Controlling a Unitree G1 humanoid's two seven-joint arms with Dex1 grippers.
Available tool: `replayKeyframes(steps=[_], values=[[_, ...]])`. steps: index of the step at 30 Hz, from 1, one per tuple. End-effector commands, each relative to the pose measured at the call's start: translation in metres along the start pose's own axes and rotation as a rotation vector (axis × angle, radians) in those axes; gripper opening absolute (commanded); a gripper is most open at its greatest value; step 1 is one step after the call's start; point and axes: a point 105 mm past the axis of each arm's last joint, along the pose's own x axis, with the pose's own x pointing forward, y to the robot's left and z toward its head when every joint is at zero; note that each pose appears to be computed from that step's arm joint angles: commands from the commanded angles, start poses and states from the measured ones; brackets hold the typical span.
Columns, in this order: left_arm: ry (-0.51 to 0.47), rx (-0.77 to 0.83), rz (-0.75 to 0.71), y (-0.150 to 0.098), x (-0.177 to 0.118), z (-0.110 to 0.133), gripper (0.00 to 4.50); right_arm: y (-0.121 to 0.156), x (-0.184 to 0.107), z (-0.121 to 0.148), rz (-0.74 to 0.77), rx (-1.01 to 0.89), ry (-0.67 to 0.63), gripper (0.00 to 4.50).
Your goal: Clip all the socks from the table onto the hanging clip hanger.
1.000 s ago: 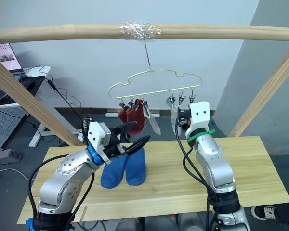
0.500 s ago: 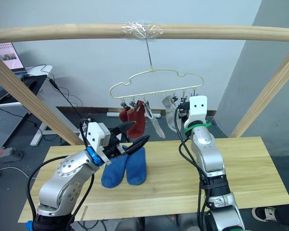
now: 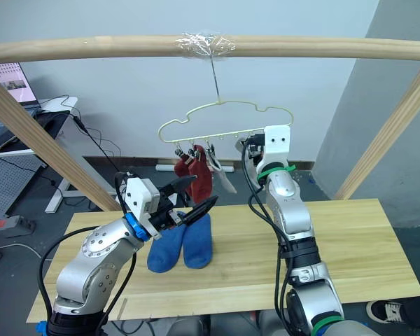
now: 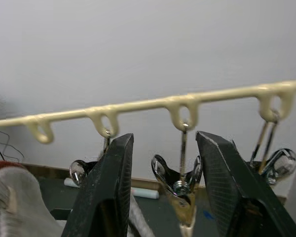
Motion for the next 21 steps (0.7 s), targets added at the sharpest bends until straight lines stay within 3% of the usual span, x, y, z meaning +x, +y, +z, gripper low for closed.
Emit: replayKeyframes(steps=[1,12,15,17,21], values=[[-0.033,0.037,-0.021,-0.01,0.0,0.01,4.5,0.007,0.003,0.016,0.023,0.019,-0.057,2.08],[-0.031,0.024,-0.029,-0.015,0.002,0.01,4.5,0.001,0.005,0.013,0.011,0.03,-0.045,2.08],[-0.03,0.024,-0.028,-0.015,0.002,0.011,4.5,0.0,0.005,0.012,0.009,0.033,-0.043,1.47],[-0.033,0.023,-0.03,-0.016,0.003,0.012,4.5,-0.002,0.005,0.012,0.001,0.031,-0.044,0.79],[-0.036,0.022,-0.033,-0.017,0.004,0.012,4.5,-0.005,0.003,0.013,-0.002,0.031,-0.043,0.02]])
